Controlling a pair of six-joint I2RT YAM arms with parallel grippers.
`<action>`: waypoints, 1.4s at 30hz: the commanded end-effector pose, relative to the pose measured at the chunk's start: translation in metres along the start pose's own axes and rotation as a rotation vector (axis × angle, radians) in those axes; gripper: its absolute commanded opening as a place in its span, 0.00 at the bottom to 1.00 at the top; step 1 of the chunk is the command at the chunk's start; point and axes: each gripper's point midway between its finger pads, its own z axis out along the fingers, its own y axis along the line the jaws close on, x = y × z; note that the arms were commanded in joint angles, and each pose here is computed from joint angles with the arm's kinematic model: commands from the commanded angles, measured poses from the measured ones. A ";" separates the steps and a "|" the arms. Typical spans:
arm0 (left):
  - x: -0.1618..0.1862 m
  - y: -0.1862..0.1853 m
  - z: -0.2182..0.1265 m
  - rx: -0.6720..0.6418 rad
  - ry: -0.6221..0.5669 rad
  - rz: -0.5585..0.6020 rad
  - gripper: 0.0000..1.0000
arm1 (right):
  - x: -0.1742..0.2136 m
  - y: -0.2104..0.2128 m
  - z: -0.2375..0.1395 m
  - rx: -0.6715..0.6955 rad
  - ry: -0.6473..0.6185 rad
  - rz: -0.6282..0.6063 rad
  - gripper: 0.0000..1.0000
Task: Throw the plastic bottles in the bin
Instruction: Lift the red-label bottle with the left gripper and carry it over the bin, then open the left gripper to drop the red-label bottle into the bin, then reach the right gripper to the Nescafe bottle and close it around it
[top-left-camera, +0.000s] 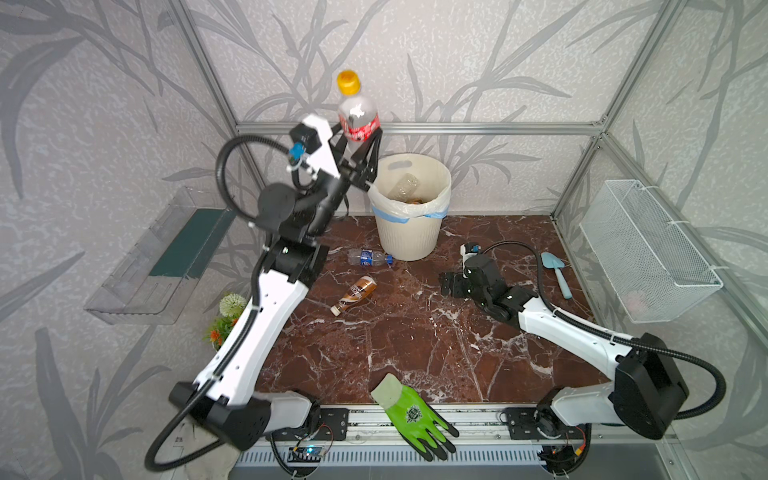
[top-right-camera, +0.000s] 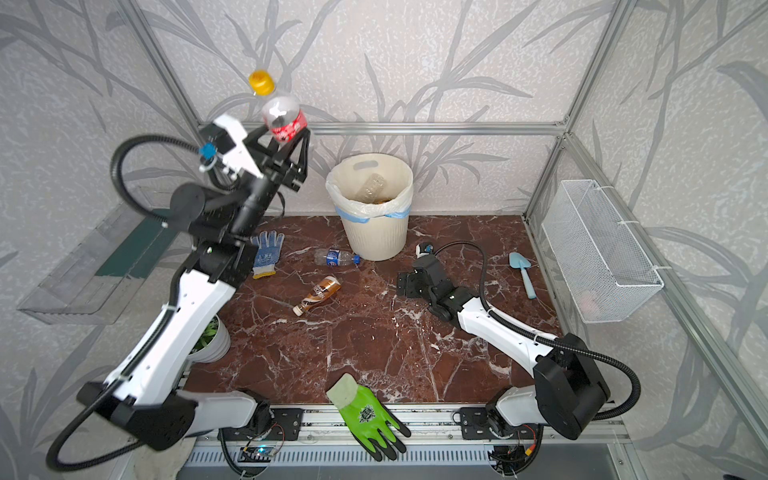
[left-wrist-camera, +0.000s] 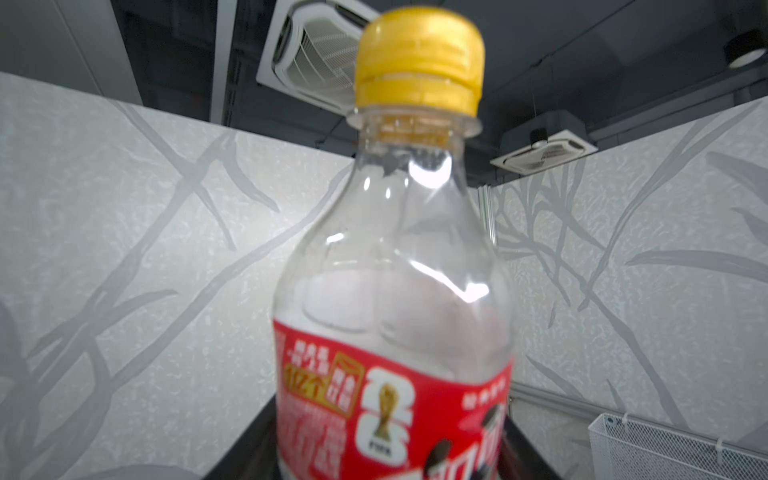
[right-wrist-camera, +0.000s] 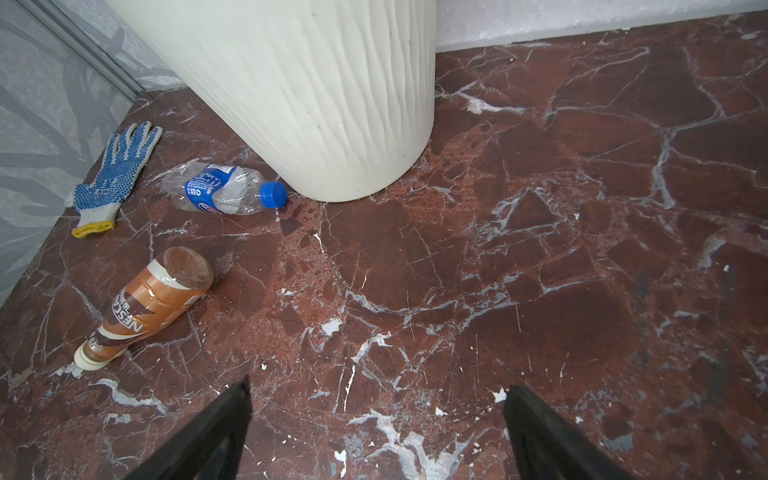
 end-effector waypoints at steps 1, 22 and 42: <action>0.143 0.044 0.050 -0.139 0.416 -0.055 0.69 | -0.004 -0.002 -0.004 -0.007 -0.034 0.011 0.96; 0.164 0.073 -0.074 -0.353 0.824 0.073 0.99 | 0.010 0.014 0.007 0.055 0.017 0.167 0.96; 0.232 0.104 -0.313 -0.676 0.995 -0.047 0.99 | 0.077 0.187 0.086 -0.115 0.401 0.522 0.99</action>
